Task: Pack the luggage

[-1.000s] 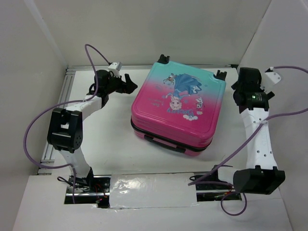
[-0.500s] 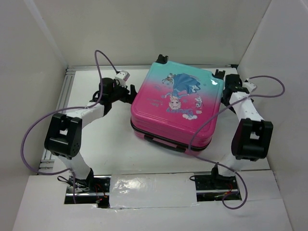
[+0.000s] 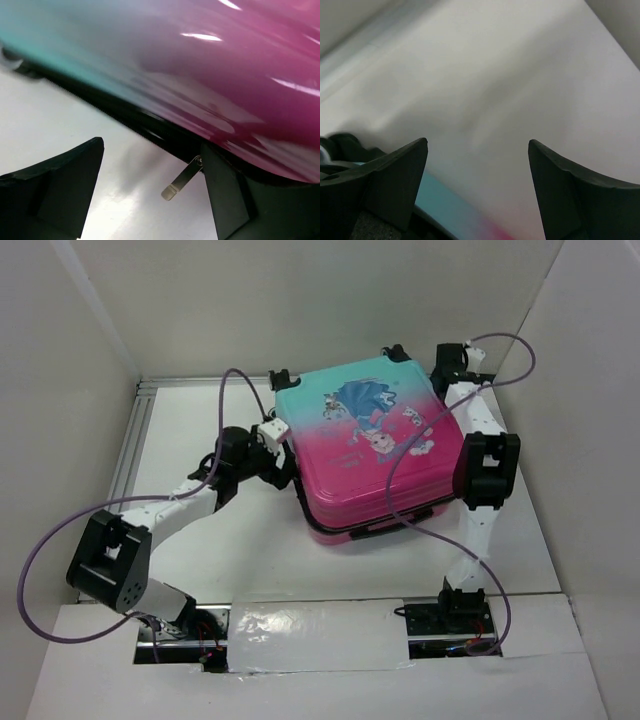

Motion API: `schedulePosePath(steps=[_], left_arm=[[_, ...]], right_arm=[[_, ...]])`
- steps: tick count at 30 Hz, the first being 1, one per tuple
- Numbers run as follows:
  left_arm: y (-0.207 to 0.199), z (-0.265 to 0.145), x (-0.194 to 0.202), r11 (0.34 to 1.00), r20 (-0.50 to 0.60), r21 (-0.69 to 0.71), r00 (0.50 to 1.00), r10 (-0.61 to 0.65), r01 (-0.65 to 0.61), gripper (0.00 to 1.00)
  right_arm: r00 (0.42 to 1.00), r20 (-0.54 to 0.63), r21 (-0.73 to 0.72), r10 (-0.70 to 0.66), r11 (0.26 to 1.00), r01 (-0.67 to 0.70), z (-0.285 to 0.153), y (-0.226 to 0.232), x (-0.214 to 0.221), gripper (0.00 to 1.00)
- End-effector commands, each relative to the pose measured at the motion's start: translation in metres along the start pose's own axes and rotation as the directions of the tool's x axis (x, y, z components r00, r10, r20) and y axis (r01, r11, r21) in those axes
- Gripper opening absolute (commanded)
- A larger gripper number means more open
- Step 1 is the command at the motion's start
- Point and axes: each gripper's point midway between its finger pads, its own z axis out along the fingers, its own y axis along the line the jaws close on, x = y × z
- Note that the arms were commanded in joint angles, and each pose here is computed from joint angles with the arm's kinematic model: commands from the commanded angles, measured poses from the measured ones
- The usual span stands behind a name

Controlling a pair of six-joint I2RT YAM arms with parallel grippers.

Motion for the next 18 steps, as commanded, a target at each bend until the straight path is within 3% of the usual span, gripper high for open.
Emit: schedulePosePath(steps=[1,6,8,13,16,18], left_arm=[[-0.137,-0.018,-0.037,0.892,0.169,0.419,0.980,0.108,-0.171,0.92],[-0.173,-0.053,-0.034,0.838,0.209,0.504,0.971,0.114,-0.207,0.92],[-0.173,-0.056,-0.033,0.851,0.201,0.491,0.975,0.098,-0.187,0.92],[-0.136,-0.071,-0.027,0.935,0.213,0.332,0.976,0.056,-0.126,0.92],[-0.106,-0.090,-0.055,0.981,0.306,0.177,0.952,0.026,-0.083,0.95],[-0.084,-0.111,-0.080,0.996,0.401,0.083,0.916,0.000,-0.036,0.98]], right_arm=[[0.978,-0.011,-0.518,-0.209,0.838,0.173,-0.076,0.178,0.048,0.89],[0.950,0.097,-0.668,-0.297,0.689,0.283,-0.101,0.231,0.051,0.89],[0.948,0.127,-0.653,-0.293,0.694,0.302,-0.102,0.232,0.040,0.89],[0.941,0.226,-0.639,-0.251,0.691,0.338,-0.140,0.226,-0.014,0.89],[0.924,0.345,-0.654,-0.162,0.665,0.361,-0.193,0.212,-0.072,0.92],[0.893,0.436,-0.678,-0.115,0.611,0.409,-0.243,0.200,-0.105,0.96]])
